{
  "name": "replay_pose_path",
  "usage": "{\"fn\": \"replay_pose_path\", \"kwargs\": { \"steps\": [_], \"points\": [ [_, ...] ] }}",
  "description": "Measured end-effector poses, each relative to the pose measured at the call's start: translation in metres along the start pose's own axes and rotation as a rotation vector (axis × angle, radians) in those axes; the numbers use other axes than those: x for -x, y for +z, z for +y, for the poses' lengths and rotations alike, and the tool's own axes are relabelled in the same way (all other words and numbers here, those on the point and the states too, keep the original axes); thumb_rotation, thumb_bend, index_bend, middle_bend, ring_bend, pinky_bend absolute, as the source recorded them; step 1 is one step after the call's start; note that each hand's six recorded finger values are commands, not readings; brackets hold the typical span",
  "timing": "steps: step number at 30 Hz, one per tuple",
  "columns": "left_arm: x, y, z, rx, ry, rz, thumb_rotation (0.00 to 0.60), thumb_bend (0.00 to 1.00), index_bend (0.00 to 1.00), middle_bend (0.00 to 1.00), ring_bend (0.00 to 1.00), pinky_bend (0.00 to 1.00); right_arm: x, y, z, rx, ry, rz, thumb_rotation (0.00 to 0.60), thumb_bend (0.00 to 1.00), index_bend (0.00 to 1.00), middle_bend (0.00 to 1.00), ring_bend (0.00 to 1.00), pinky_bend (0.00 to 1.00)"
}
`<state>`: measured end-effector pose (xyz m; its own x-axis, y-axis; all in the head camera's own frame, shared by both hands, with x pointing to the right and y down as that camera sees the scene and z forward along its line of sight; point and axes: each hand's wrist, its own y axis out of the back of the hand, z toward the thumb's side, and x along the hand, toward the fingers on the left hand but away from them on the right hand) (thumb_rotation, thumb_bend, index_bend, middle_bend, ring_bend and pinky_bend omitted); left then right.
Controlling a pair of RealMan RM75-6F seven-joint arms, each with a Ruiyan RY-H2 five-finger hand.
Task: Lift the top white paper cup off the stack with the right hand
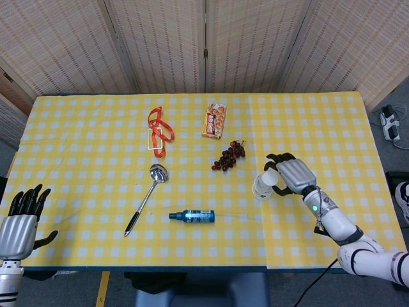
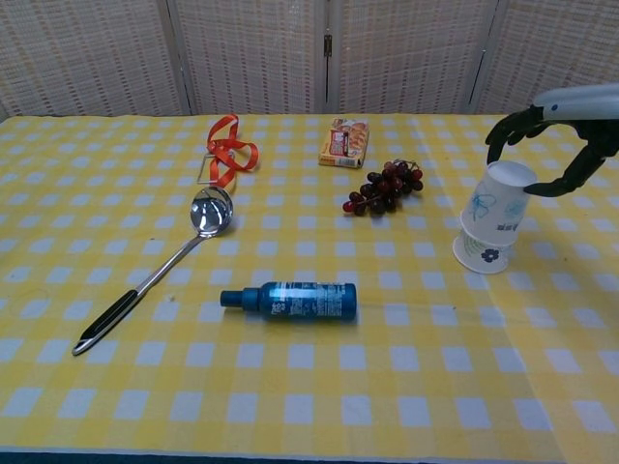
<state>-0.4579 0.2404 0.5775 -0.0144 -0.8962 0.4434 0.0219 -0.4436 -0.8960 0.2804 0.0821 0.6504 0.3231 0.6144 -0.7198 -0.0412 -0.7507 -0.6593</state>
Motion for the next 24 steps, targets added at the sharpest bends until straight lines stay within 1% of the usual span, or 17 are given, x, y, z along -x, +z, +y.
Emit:
{"fn": "replay_pose_path", "kwargs": {
  "steps": [5, 12, 15, 19, 24],
  "points": [
    [0.001, 0.000, 0.002, 0.004, 0.005, -0.001, 0.600, 0.21, 0.00, 0.00, 0.00, 0.00, -0.014, 0.005, 0.014, -0.009, -0.040, 0.021, 0.600, 0.43, 0.40, 0.16, 0.15, 0.11],
    [0.002, 0.002, 0.003, 0.007, 0.008, -0.008, 0.600, 0.21, 0.00, 0.00, 0.00, 0.00, -0.040, 0.017, 0.042, -0.017, -0.118, 0.058, 0.600, 0.43, 0.40, 0.16, 0.15, 0.11],
    [0.002, 0.002, 0.004, 0.010, 0.009, -0.008, 0.600, 0.21, 0.00, 0.00, 0.00, 0.00, -0.045, 0.023, 0.050, -0.011, -0.139, 0.078, 0.600, 0.44, 0.40, 0.16, 0.15, 0.11],
    [0.002, 0.001, 0.003, 0.010, 0.006, -0.006, 0.600, 0.21, 0.00, 0.00, 0.00, 0.00, -0.041, 0.029, 0.047, -0.013, -0.124, 0.095, 0.600, 0.44, 0.40, 0.16, 0.15, 0.11],
    [0.004, 0.000, 0.002, 0.013, 0.003, -0.005, 0.600, 0.21, 0.00, 0.00, 0.00, 0.00, -0.023, 0.040, 0.030, -0.020, -0.073, 0.117, 0.600, 0.43, 0.40, 0.16, 0.15, 0.11]
  ]
}}
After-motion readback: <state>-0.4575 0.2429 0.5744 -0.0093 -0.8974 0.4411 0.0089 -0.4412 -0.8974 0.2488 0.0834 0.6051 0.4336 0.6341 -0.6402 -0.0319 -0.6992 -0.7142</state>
